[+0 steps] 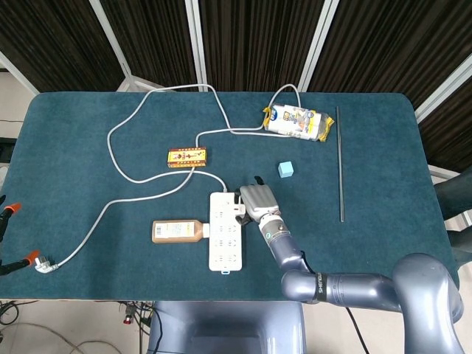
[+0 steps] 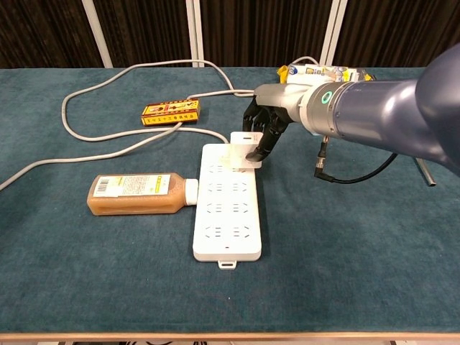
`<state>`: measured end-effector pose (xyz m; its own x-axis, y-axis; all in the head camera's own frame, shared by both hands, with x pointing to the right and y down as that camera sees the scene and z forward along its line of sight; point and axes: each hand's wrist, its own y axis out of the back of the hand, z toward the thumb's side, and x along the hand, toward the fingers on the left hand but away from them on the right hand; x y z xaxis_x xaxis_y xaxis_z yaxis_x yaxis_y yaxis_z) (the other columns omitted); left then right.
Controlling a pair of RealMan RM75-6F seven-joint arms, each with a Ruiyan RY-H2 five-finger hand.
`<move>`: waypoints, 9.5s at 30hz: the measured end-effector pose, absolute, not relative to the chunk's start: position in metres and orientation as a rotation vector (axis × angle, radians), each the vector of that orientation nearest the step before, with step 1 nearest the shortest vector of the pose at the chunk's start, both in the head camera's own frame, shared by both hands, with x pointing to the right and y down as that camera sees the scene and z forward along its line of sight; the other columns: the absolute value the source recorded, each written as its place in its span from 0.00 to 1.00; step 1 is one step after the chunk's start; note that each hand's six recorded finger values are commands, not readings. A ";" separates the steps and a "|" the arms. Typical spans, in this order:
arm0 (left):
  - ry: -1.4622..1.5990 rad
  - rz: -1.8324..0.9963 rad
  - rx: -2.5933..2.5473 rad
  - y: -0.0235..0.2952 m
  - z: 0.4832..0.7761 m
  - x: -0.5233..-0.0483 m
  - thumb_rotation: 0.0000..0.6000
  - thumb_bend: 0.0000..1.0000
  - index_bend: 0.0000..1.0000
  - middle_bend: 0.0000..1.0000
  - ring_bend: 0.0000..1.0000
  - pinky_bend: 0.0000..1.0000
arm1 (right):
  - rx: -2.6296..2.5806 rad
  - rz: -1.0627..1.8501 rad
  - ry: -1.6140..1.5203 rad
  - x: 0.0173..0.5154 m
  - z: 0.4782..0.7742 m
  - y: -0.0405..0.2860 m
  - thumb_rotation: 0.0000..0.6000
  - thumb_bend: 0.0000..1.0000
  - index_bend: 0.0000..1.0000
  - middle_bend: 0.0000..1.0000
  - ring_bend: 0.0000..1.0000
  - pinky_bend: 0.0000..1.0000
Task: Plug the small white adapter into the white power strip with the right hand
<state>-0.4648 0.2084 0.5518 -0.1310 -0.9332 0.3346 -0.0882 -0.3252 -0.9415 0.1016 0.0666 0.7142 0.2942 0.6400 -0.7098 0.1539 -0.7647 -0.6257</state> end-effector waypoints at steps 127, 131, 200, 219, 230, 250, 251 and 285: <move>1.179 -1.549 -1.431 0.208 0.554 -0.465 1.00 0.09 0.18 0.00 0.00 0.00 | -2.139 1.510 -0.528 0.092 0.722 0.075 1.00 0.61 0.36 0.31 0.19 0.00; 1.179 -1.549 -1.431 0.208 0.554 -0.465 1.00 0.09 0.18 0.00 0.00 0.00 | -2.136 1.514 -0.521 0.093 0.721 0.075 1.00 0.61 0.33 0.28 0.17 0.00; 1.163 -1.564 -1.439 0.209 0.556 -0.463 1.00 0.09 0.19 0.00 0.00 0.00 | -2.044 1.474 -1.016 0.190 0.643 0.014 1.00 0.32 0.66 0.47 0.46 0.58; 1.155 -1.567 -1.445 0.210 0.558 -0.462 1.00 0.09 0.19 0.00 0.00 0.00 | -2.003 1.465 -1.065 0.197 0.645 0.010 1.00 0.73 1.00 0.83 0.87 1.00; 1.150 -1.567 -1.456 0.210 0.559 -0.461 1.00 0.09 0.19 0.00 0.00 0.00 | -2.090 1.441 -0.939 0.183 0.647 0.032 1.00 0.98 1.00 0.88 0.91 1.00; 1.145 -1.573 -1.458 0.210 0.560 -0.461 1.00 0.09 0.20 0.00 0.00 0.00 | -2.117 1.452 -0.475 0.131 0.655 0.076 1.00 0.98 1.00 0.88 0.91 1.00; 1.146 -1.572 -1.457 0.209 0.560 -0.461 1.00 0.09 0.20 0.00 0.00 0.00 | -2.113 1.469 -0.442 0.128 0.657 0.076 1.00 0.98 1.00 0.88 0.91 1.00; 1.158 -1.576 -1.450 0.208 0.559 -0.464 1.00 0.09 0.20 0.00 0.00 0.00 | -2.055 1.573 -0.389 0.076 0.680 0.058 1.00 0.98 1.00 0.88 0.91 1.00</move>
